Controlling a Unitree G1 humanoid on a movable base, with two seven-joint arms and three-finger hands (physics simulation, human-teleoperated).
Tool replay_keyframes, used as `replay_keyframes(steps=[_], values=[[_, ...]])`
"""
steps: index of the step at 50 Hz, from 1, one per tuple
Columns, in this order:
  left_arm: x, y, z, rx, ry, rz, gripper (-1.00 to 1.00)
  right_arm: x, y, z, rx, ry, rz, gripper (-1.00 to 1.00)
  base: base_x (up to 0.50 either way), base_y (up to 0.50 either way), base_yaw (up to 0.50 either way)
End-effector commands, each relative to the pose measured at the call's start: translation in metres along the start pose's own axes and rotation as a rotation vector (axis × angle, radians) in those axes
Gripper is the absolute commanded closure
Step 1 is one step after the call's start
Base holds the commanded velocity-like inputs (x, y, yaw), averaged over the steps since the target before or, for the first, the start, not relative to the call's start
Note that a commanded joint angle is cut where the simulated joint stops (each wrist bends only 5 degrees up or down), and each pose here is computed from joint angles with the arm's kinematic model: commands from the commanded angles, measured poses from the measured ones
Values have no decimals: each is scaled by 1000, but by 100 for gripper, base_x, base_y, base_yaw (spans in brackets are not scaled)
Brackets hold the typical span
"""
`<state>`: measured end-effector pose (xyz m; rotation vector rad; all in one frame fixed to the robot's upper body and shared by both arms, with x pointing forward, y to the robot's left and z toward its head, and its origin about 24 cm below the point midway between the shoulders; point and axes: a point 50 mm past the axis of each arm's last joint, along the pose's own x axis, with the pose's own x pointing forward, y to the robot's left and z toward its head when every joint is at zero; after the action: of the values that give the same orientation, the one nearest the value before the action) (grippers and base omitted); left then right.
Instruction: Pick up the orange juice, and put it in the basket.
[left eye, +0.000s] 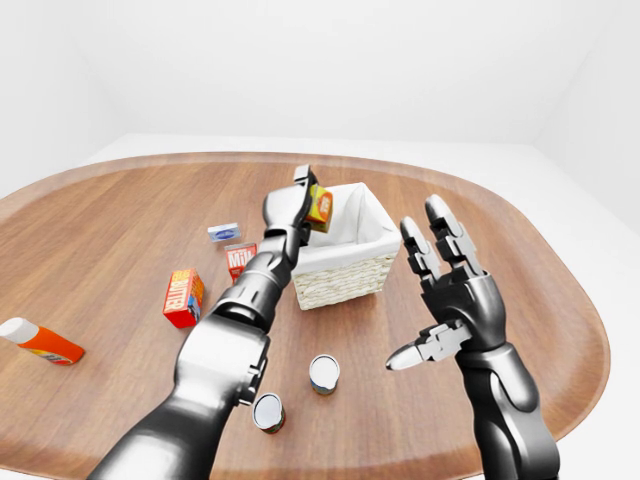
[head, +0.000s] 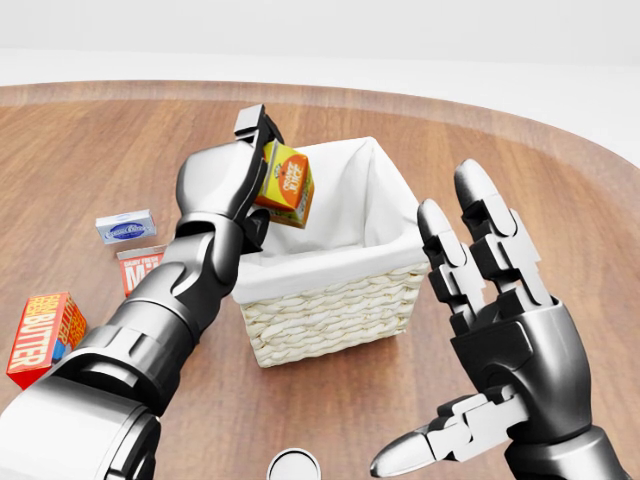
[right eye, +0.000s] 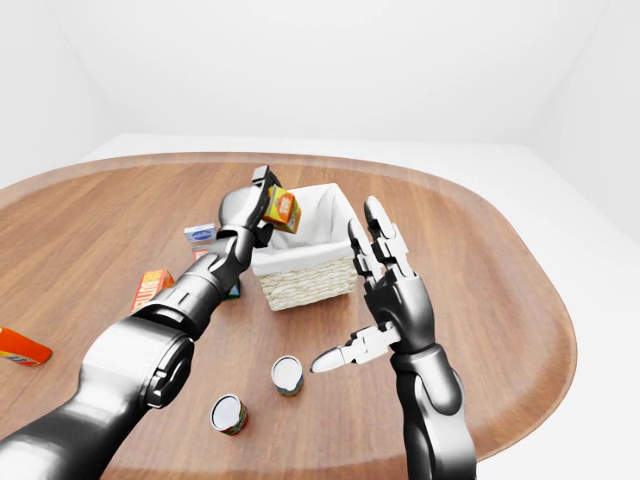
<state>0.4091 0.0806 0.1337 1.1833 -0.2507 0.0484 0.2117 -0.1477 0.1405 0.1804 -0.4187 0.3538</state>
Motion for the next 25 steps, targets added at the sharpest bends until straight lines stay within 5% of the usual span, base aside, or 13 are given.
replay_keyframes(steps=[1, 14, 15, 16, 25], values=[[2, 6, 1, -9, 2, 57, 100, 0, 0, 0, 0, 1, 0, -100, 0, 0, 0], [1, 3, 4, 10, -15, 47, 100, 0, 0, 1, 0, -2, 0, -100, 0, 0, 0], [1, 2, 4, 16, -18, 45, 69, 0, 0, 1, -1, -2, 1, -100, 0, 0, 0], [0, 2, 3, 20, -18, 42, -100, 0, 0, 1, -1, -3, 1, -100, 0, 0, 0], [1, 5, 1, -9, 1, 54, -100, 1, 1, 2, 0, -3, 3, -100, 0, 0, 0]])
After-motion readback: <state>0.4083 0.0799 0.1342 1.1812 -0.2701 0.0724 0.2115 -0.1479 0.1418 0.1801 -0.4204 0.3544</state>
